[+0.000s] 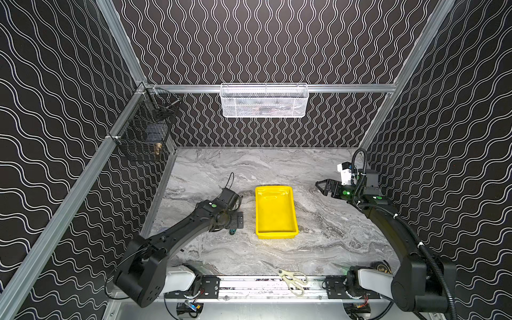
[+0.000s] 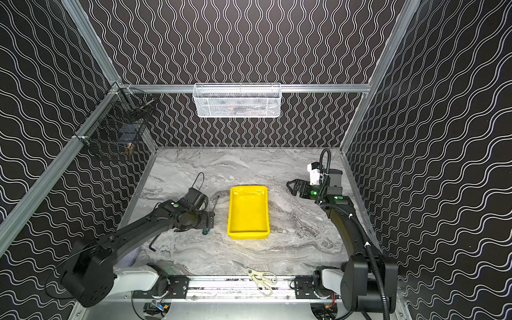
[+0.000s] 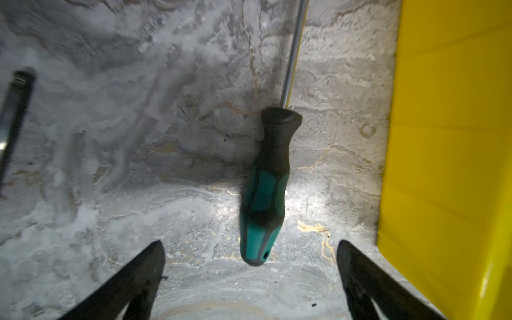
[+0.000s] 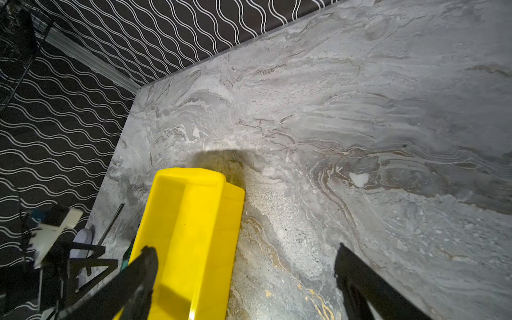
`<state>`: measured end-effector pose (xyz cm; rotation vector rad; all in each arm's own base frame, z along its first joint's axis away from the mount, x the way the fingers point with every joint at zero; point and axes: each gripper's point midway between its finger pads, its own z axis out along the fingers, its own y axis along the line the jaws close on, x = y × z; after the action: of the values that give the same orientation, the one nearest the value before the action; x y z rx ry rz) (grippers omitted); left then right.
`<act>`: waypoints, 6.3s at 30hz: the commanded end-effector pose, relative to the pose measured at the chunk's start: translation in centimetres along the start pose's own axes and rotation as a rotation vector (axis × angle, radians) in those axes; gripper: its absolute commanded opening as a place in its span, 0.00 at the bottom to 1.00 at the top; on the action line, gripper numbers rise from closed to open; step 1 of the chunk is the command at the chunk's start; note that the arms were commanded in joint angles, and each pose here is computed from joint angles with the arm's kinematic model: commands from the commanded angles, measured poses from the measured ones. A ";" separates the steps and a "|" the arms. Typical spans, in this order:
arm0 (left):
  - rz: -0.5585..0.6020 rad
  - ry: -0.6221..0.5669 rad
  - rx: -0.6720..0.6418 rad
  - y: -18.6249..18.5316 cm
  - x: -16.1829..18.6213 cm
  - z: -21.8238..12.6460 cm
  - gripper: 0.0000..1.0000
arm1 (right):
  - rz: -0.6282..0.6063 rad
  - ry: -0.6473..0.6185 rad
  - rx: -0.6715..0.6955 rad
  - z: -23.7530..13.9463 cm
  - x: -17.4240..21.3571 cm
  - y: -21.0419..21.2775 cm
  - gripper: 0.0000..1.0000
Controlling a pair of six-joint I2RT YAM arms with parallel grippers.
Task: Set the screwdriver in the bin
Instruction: 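Move the left gripper over the green-handled screwdriver while the right arm lifts slightly, then lower the left gripper and close it on the screwdriver handle, then lift the screwdriver with the left gripper and carry it over the yellow tray, then lower the screwdriver into the tray and open the left gripper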
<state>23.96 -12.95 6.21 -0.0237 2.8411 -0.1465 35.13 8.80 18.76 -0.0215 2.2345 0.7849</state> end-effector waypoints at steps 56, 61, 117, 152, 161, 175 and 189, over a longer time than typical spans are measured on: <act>0.144 0.083 -0.034 -0.7 0.4 7.9 0.35 | -0.060 -0.010 -0.075 -0.3 -0.2 1.8 1.00; 0.141 0.082 -0.032 -0.7 0.4 7.8 0.26 | -0.060 -0.009 -0.071 -0.3 -0.2 1.7 1.00; 0.264 -0.009 0.092 -7.3 -5.1 -6.3 0.00 | -0.054 0.008 -0.071 -0.1 -0.2 1.7 0.99; 0.525 0.137 0.144 -20.4 -3.8 2.6 0.00 | -0.055 0.020 -0.062 -0.2 0.0 1.6 0.99; 0.474 0.148 0.147 -19.8 -4.1 4.2 0.04 | -0.052 0.028 -0.061 0.0 0.1 1.4 1.00; 0.410 0.160 0.151 -18.6 -4.6 6.0 0.18 | -0.048 0.033 -0.059 0.2 0.2 1.3 1.00; 0.410 0.168 0.158 -18.3 -4.6 6.9 0.37 | -0.043 0.037 -0.061 0.3 0.2 1.2 1.00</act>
<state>30.35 -31.73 3.09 0.6273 2.9120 -0.2867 34.79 9.92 18.85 -0.0939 2.2423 0.8385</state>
